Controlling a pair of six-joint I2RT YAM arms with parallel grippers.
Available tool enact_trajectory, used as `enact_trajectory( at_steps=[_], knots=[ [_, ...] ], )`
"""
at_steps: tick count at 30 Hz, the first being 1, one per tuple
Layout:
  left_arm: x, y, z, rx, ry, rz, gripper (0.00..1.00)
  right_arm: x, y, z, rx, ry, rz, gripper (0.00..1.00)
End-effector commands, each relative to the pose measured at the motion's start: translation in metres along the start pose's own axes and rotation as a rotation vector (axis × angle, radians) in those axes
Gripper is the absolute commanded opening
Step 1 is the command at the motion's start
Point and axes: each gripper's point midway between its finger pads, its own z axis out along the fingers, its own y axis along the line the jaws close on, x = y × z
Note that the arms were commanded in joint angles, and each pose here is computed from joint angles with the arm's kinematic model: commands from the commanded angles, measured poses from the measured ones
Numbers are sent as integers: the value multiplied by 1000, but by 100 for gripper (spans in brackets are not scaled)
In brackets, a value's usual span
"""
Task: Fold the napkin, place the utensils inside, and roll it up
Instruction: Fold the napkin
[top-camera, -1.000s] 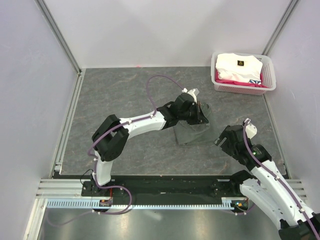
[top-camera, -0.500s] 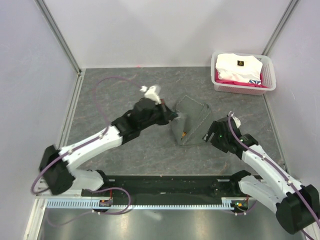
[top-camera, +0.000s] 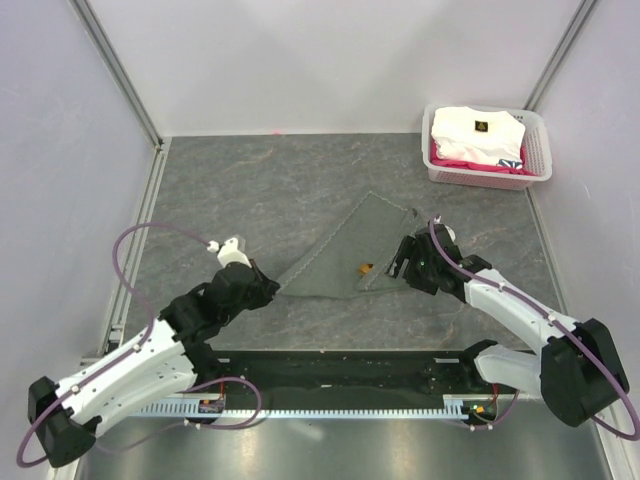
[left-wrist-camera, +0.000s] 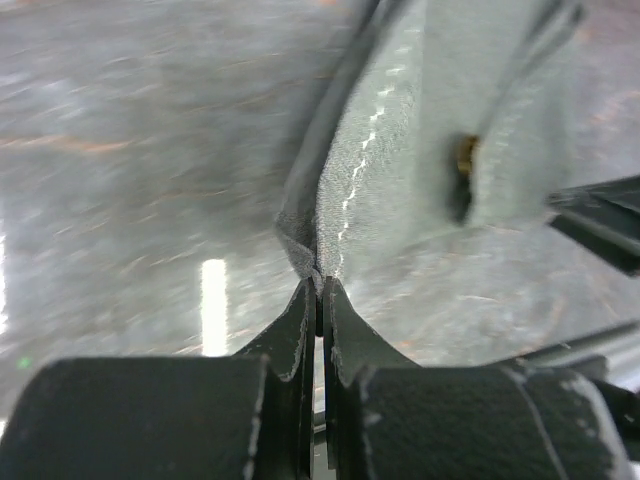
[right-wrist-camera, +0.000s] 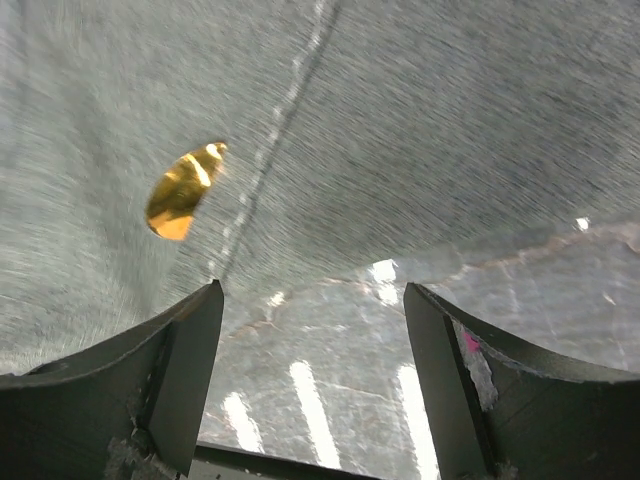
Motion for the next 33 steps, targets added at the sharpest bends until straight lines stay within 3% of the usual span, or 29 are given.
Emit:
enact_trajectory(
  at_steps=[1, 7, 12, 25, 33],
  knots=[
    [-8, 33, -10, -116, -85, -82, 2, -18, 28, -2, -79, -45, -34, 82],
    [-2, 45, -8, -146, -86, -76, 2, -17, 28, -1, -79, -42, -33, 82],
    [-2, 28, 2, -99, -47, 11, 2, -19, 24, -5, -70, -64, -28, 82],
    [-48, -132, 30, 257, -4, 126, 2, -12, 0, -11, -7, -94, -6, 83],
    [-32, -208, 51, 434, 94, 187, 2, -21, -42, -27, 184, -178, 26, 83]
  ],
)
